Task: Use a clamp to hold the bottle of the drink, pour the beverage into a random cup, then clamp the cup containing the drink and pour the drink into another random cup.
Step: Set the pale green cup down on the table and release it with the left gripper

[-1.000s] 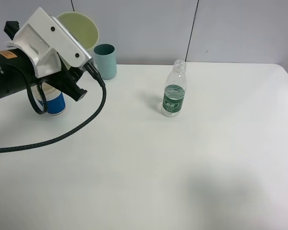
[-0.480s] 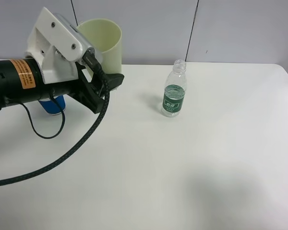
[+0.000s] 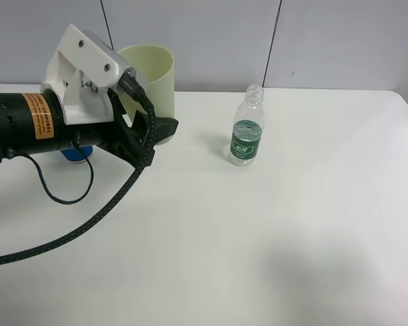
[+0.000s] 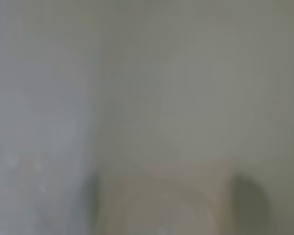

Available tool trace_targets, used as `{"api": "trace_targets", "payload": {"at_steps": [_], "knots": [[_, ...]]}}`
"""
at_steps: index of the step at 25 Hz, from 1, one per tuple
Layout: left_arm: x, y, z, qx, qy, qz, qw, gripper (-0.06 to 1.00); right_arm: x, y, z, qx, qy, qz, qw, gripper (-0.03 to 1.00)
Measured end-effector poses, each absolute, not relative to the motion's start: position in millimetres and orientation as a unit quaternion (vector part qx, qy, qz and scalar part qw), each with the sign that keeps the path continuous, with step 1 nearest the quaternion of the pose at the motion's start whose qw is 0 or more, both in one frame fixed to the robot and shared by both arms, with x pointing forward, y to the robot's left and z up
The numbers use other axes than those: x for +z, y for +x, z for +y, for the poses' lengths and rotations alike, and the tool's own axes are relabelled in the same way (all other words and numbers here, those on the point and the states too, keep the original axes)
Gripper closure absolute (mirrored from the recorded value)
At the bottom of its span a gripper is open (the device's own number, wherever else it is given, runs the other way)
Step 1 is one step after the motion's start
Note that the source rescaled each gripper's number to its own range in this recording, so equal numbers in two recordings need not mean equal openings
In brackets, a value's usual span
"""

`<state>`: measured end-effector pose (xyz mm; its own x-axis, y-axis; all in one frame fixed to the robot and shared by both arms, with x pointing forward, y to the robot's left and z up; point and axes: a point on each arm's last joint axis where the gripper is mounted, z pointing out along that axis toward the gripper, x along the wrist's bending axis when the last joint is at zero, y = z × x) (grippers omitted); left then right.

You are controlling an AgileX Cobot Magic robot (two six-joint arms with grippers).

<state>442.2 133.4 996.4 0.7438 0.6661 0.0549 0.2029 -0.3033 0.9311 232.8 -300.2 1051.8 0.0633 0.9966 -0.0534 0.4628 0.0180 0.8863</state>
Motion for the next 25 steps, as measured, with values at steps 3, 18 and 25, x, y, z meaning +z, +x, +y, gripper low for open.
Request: {"api": "trace_targets", "payload": {"at_steps": [3, 18, 25], "knots": [[983.1, 446.1, 130.5, 0.211, 0.787, 0.287, 0.504, 0.92, 1051.8, 232.8, -300.2, 0.339, 0.613, 0.595, 0.394, -0.03], [923.2, 484.0, 135.9, 0.229, 0.735, 0.413, 0.487, 0.92, 1051.8, 232.8, -300.2, 0.339, 0.613, 0.595, 0.394, -0.03], [897.1, 498.9, 152.2, 0.254, 0.717, 0.460, 0.458, 0.92, 1051.8, 232.8, -300.2, 0.339, 0.613, 0.595, 0.394, -0.03]]}}
